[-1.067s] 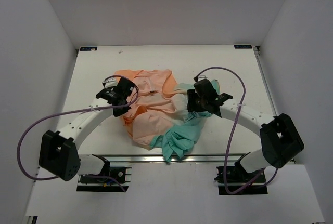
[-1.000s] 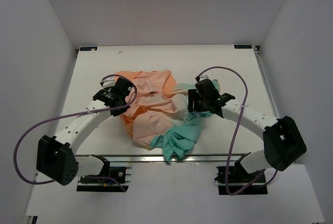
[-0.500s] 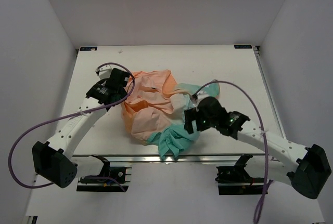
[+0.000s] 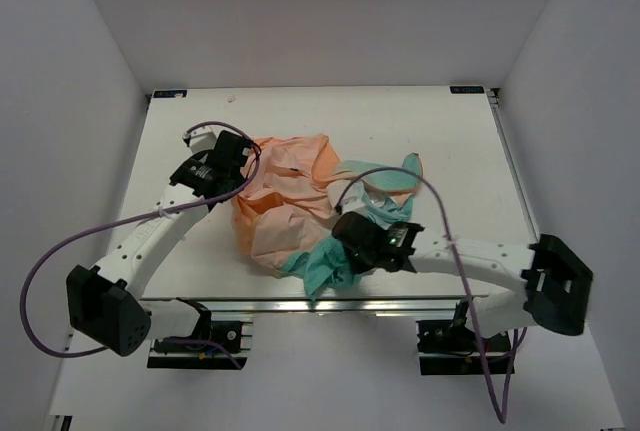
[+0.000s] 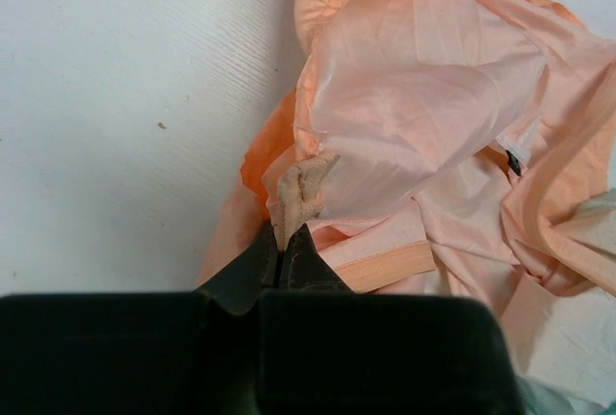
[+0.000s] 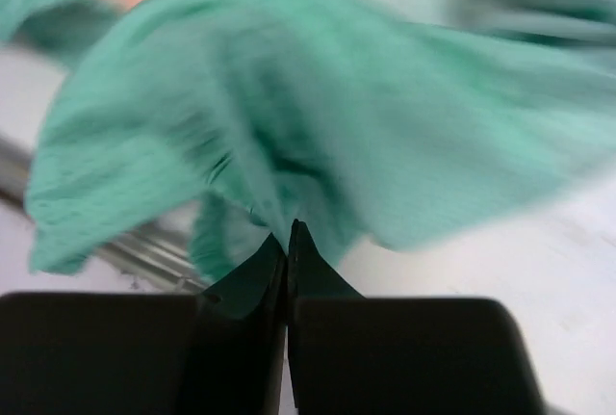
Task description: Zip up the jacket
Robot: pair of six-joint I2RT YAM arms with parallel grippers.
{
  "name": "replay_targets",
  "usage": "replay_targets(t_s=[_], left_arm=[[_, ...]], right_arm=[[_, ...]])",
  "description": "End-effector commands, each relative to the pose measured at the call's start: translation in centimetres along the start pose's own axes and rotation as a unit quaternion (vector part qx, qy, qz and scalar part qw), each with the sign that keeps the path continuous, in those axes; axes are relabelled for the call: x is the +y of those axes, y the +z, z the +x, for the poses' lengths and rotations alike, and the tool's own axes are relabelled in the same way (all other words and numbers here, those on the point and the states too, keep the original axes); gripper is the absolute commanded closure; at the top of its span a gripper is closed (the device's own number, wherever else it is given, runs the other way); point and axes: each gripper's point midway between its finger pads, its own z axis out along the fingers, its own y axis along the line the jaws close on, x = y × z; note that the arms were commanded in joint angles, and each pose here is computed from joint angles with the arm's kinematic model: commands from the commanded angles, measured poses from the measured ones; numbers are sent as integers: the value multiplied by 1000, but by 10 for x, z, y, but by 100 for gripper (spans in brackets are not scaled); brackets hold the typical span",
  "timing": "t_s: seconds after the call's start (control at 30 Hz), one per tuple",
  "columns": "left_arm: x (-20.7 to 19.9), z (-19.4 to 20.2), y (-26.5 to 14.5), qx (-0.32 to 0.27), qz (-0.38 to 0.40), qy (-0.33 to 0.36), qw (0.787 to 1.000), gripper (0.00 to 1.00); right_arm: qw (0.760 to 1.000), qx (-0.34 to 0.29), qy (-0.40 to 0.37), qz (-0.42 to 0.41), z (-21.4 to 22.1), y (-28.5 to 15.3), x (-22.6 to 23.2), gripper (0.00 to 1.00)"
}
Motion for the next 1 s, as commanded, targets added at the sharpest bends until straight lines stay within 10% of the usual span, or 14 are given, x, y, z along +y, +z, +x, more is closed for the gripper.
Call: replay_targets(t_s=[0.0, 0.33, 0.5, 0.77, 0.97], left_arm=[[2, -11, 3, -23, -28, -15, 999, 100], [23, -1, 18, -13, -108, -19, 994, 100], [29, 14, 21, 10, -112, -8, 994, 89], [41, 29, 17, 32, -111, 13, 993, 85], [59, 43, 16, 43, -126, 17, 991, 79]], right_arm=[[984, -56, 134, 106, -23, -43, -65, 100], [838, -54, 437, 322, 57, -115, -257, 100], [870, -35, 429, 241, 44, -97, -254, 69], [926, -170, 307, 140, -31, -127, -232, 14], [964, -177, 181, 77, -61, -106, -176, 11]])
